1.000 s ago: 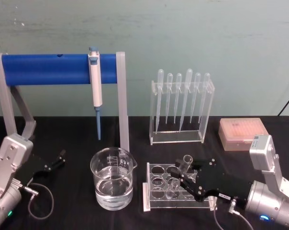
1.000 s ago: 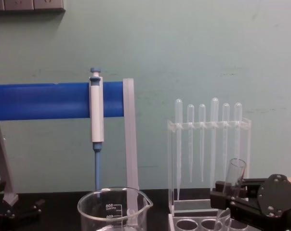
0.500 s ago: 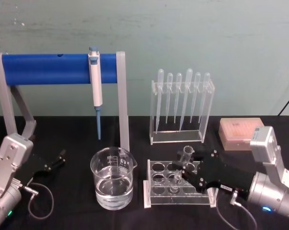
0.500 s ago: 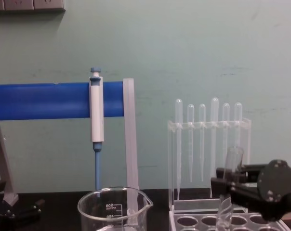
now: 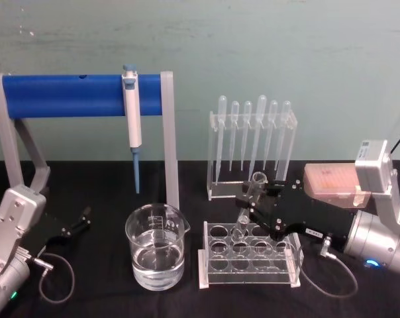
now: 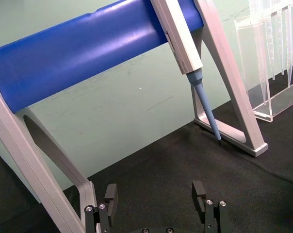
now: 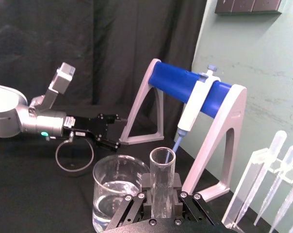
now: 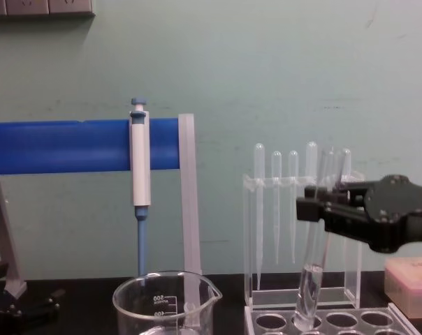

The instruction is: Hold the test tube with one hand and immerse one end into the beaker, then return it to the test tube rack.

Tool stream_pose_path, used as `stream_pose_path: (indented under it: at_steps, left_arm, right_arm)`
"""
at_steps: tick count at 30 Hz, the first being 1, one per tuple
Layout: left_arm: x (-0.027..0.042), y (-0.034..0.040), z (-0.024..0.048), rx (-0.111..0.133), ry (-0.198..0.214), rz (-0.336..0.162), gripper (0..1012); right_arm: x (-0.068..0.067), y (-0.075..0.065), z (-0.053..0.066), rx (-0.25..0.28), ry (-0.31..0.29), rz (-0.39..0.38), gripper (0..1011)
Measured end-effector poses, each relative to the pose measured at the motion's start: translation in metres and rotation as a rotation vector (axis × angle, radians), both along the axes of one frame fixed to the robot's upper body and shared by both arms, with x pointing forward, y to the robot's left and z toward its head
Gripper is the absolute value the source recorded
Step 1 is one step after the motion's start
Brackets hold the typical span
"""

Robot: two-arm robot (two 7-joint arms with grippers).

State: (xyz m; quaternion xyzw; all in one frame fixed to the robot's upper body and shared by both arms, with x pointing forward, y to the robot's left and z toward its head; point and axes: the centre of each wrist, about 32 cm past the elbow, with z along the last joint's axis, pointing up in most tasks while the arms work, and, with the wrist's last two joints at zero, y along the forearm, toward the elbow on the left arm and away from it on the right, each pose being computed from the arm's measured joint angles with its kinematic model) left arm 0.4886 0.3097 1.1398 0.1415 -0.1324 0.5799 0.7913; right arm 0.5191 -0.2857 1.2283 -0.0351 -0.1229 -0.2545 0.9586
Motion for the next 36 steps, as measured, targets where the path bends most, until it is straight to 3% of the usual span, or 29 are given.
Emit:
stream_pose_path:
  at_steps: [17,27,36]
  left_arm:
    - [0.0,0.0,0.0,0.0,0.0,0.0,1000]
    - [0.0,0.0,0.0,0.0,0.0,0.0,1000]
    - [0.0,0.0,0.0,0.0,0.0,0.0,1000]
  right_arm:
    - [-0.002,0.011,0.027,0.019,-0.006,0.01,225]
    - [0.011,0.027,0.05,0.013,-0.02,0.057,226]
    - [0.025,0.039,0.059,0.028,-0.015,0.093,225]
